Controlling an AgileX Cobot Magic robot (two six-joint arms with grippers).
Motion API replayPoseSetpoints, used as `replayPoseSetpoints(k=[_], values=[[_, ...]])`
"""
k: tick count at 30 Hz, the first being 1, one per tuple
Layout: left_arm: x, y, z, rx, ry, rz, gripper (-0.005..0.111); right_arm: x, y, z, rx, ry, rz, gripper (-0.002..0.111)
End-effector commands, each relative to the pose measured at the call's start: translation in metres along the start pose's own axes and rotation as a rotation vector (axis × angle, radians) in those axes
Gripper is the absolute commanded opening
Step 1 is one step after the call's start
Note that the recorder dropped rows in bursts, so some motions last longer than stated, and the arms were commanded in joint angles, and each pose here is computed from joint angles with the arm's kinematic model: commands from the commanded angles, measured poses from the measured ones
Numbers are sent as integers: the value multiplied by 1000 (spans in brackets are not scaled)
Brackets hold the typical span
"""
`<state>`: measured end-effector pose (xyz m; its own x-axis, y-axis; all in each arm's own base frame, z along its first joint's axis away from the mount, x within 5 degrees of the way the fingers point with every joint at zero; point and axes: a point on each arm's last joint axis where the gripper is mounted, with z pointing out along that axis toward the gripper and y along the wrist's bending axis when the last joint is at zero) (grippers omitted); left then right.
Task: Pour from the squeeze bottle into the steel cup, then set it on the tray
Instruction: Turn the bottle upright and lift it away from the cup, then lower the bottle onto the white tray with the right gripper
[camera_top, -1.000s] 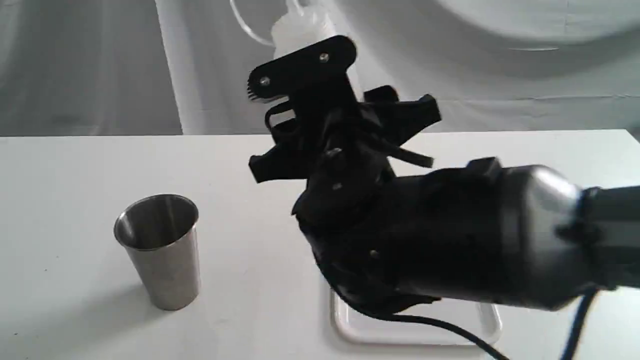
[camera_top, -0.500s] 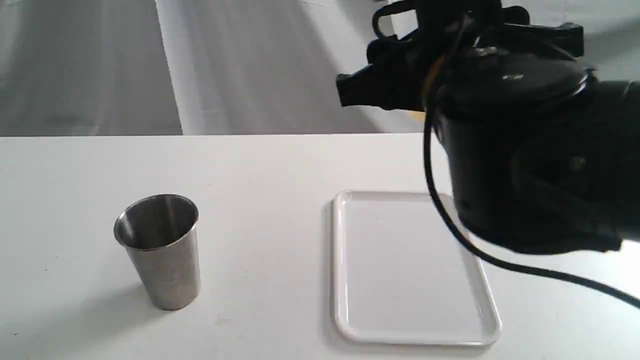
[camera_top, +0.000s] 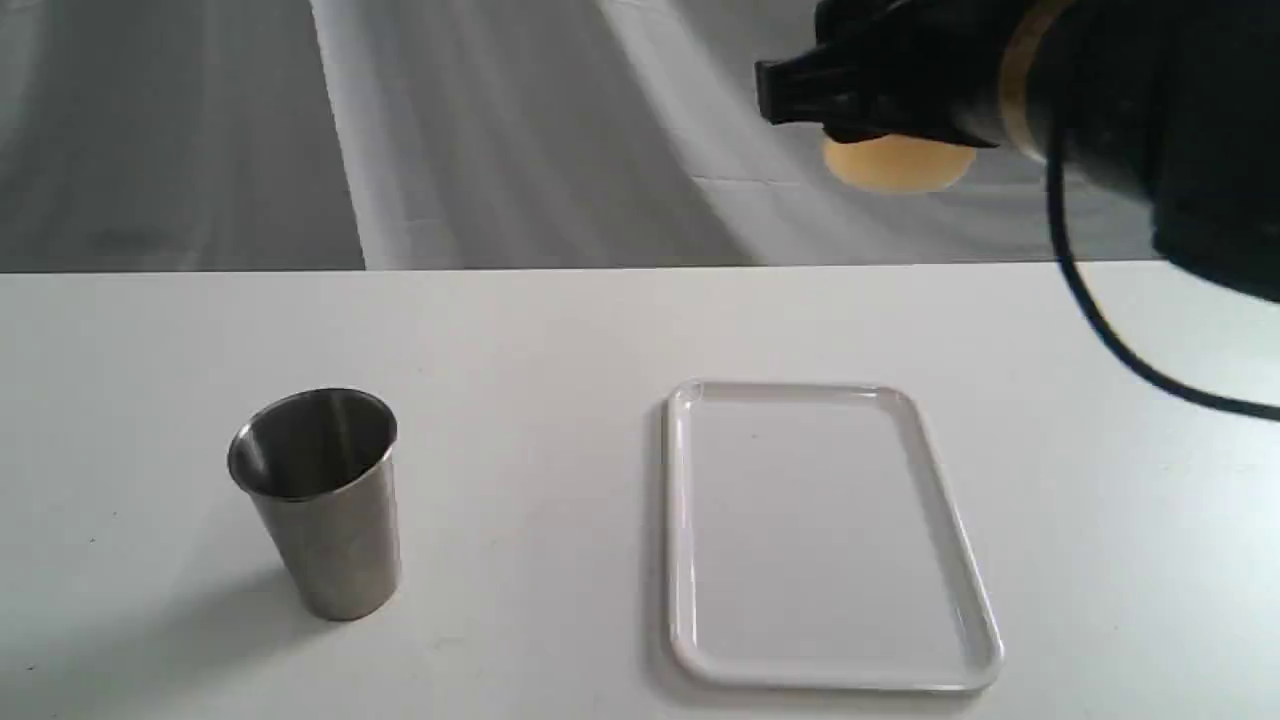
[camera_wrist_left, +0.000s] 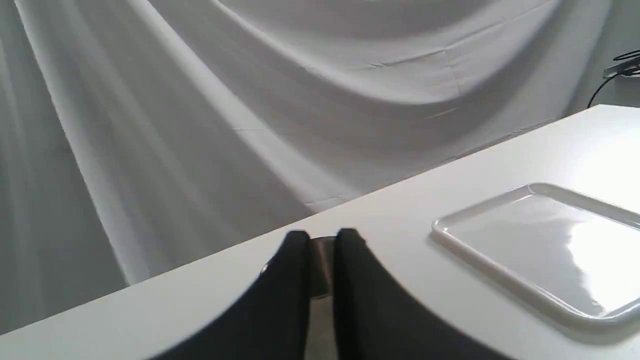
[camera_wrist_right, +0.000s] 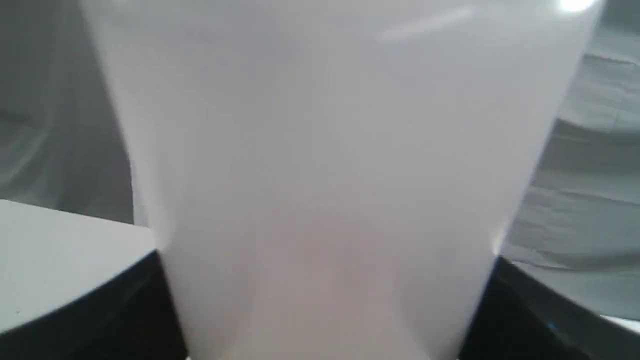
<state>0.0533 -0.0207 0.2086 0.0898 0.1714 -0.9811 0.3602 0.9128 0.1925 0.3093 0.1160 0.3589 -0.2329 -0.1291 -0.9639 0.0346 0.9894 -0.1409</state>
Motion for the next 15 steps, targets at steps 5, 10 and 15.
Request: replayPoseSetpoints(k=[5, 10, 15], values=[[1, 0, 0, 0, 5, -3, 8, -17, -33, -8, -125, -56, -94, 27], [1, 0, 0, 0, 5, -3, 8, -18, -40, -7, -245, -80, -76, 27], [1, 0, 0, 0, 5, -3, 8, 3, -31, -5, -363, -180, -89, 27]])
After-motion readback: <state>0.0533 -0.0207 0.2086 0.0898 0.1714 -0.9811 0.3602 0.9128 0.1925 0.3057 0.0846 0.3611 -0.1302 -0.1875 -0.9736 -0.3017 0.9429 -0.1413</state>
